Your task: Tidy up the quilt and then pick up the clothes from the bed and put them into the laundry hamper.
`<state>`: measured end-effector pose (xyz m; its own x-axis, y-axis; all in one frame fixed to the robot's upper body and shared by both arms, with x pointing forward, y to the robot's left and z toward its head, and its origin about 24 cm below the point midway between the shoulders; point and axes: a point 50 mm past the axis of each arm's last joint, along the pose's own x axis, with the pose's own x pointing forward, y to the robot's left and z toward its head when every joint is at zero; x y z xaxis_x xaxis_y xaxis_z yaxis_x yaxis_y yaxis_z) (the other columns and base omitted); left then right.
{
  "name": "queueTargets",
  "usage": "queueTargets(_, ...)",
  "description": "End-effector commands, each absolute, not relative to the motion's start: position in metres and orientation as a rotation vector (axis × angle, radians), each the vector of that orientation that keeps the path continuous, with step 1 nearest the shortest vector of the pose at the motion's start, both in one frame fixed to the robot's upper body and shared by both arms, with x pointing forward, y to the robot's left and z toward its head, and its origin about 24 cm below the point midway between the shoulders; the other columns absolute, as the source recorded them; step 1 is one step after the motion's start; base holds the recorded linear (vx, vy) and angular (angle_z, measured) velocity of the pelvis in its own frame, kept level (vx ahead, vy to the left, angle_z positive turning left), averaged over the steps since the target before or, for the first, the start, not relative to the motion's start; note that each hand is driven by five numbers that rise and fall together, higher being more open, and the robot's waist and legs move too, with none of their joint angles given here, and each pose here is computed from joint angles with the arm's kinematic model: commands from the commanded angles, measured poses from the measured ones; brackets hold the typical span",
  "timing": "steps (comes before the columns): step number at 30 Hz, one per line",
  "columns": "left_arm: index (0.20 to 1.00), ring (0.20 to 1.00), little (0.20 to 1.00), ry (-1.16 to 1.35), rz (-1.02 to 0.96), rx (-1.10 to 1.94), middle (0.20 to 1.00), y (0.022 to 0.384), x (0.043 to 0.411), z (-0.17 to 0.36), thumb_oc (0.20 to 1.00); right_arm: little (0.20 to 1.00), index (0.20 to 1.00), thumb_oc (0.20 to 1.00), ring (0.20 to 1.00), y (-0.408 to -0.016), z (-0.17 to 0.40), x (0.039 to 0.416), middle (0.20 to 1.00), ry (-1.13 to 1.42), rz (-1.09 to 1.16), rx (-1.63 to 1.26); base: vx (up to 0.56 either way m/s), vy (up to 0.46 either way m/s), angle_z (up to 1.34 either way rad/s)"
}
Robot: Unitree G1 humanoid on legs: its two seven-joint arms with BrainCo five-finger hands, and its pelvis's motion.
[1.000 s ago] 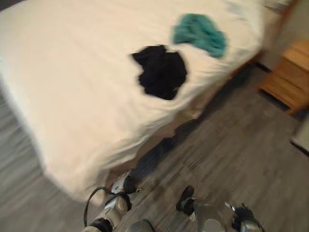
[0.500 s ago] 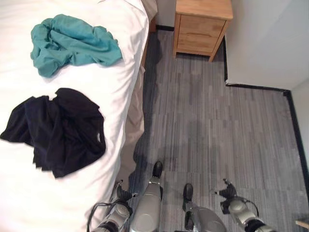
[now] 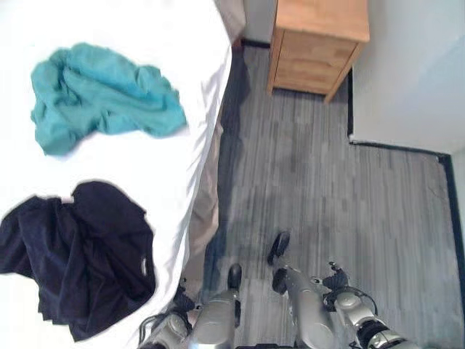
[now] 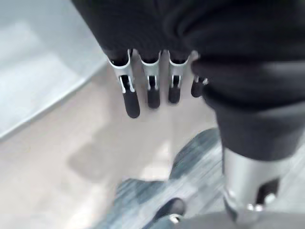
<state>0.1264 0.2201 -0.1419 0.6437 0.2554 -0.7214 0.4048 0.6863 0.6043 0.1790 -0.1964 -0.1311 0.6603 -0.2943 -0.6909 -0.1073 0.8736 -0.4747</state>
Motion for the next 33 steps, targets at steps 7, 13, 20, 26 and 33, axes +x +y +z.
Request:
queueTargets(7, 1.000, 1.000, 1.000, 0.574, 0.012, 0.836, 1.000, 0.206, 0.226, -0.094, 1.000, 1.000, 1.000, 1.000, 1.000, -0.214, -0.109, 0.213, 1.000, 0.729, -0.046, -0.693, 0.53, 0.115, -0.60)
queueTargets(13, 1.000, 1.000, 1.000, 0.688, -0.008, 0.897, 1.000, 0.221, 0.203, -0.110, 1.000, 1.000, 1.000, 1.000, 1.000, -0.209, -0.121, 0.196, 1.000, 0.790, -0.032, -0.685, 0.52, 0.183, -0.15)
queueTargets(20, 1.000, 1.000, 1.000, 0.773, 0.010, 0.968, 1.000, 0.235, 0.192, -0.117, 1.000, 1.000, 1.000, 1.000, 1.000, -0.200, -0.105, 0.221, 1.000, 0.699, -0.061, -0.627, 0.53, 0.190, 0.45)
queueTargets(26, 1.000, 1.000, 1.000, 0.812, -0.042, 1.010, 1.000, 0.236, 0.185, -0.122, 1.000, 1.000, 1.000, 1.000, 1.000, -0.218, -0.114, 0.205, 1.000, 0.788, -0.098, -0.629, 0.65, -0.212, 1.85)
queueTargets(33, 1.000, 1.000, 1.000, 0.824, 0.065, 0.907, 1.000, 0.240, 0.177, -0.123, 1.000, 1.000, 1.000, 1.000, 1.000, -0.234, -0.102, 0.211, 1.000, 0.735, -0.149, -0.631, 0.31, -0.220, 1.39)
